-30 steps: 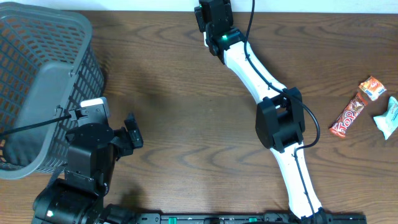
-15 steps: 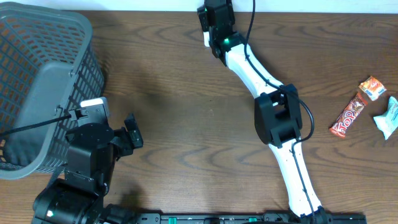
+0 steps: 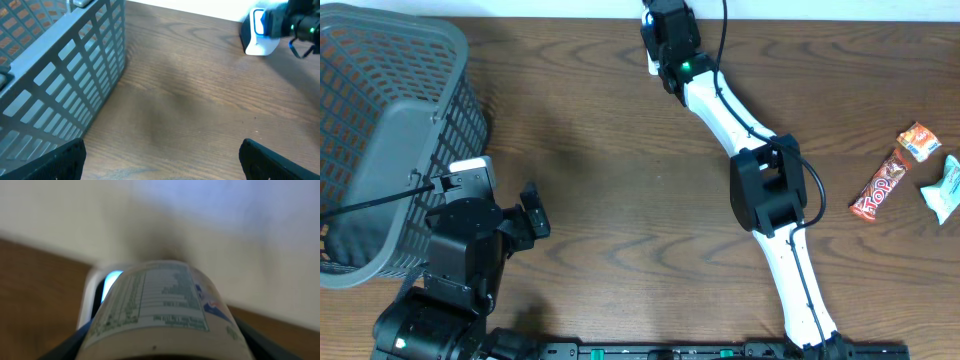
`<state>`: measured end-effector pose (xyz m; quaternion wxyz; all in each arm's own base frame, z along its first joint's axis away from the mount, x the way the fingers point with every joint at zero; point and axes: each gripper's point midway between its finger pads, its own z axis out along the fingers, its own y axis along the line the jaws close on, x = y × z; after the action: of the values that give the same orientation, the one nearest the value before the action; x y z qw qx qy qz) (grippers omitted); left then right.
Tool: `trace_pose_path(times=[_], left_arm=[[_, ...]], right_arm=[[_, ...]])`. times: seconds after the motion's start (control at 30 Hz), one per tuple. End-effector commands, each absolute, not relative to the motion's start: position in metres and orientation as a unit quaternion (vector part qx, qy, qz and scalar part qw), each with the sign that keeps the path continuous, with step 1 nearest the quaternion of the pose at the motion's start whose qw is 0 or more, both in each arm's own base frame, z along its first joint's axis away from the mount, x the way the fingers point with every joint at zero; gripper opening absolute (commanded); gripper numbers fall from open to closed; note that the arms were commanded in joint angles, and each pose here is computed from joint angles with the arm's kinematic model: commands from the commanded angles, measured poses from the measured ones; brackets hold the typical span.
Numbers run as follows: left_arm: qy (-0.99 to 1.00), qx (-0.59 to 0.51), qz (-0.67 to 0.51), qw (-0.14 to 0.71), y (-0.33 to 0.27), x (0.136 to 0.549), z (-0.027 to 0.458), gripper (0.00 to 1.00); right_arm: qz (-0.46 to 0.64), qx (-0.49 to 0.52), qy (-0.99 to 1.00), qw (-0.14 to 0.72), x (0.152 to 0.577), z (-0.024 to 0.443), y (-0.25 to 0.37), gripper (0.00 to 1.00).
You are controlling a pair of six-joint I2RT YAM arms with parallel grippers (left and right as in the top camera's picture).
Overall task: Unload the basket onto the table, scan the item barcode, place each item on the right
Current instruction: 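Carry the jar right and set it beside the tissue pack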
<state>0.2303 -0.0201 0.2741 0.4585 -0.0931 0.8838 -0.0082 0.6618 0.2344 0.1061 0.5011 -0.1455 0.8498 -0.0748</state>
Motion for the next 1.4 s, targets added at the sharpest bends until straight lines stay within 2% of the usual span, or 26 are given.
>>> trace_pose_path(times=[0.0,0.1,0.27,0.5,0.7,0.87,1.0,1.37], left_arm=[[0.879,-0.100,-0.007,0.466,-0.017,0.231,0.281,0.98],[0.879,-0.100,-0.007,0.467,-0.017,0.231,0.281,0.98],[0.879,-0.100,-0.007,0.466,-0.017,0.231,0.281,0.98],[0.879,-0.100,-0.007,0.466,-0.017,0.231,0.281,0.98],[0.879,-0.100,-0.007,0.466,-0.017,0.231,0.281,0.98],[0.879,-0.100,-0.007,0.467,-0.017,0.231,0.281,0.98],[0.879,-0.100,-0.007,0.467,-0.017,0.231,0.281,0.98],[0.879,-0.101,-0.007,0.467,-0.017,0.231,0.281,0.98]], right_arm=[[-0.071,-0.115,0.847,0.514,0.649,0.179,0.218,0.54],[-0.070,-0.083,0.874,0.473,0.625,0.200,0.190,0.52],[-0.063,0.029,0.918,0.391,0.582,0.215,0.117,0.51],[-0.051,0.188,0.946,0.258,0.543,0.175,-0.004,0.52],[-0.087,0.262,0.948,0.157,0.508,0.129,-0.089,0.53],[-0.092,0.298,0.949,0.055,0.467,0.092,-0.125,0.53],[-0.097,0.324,0.941,0.010,0.446,0.074,-0.151,0.53],[-0.098,0.372,0.923,-0.012,0.428,0.051,-0.200,0.56]])
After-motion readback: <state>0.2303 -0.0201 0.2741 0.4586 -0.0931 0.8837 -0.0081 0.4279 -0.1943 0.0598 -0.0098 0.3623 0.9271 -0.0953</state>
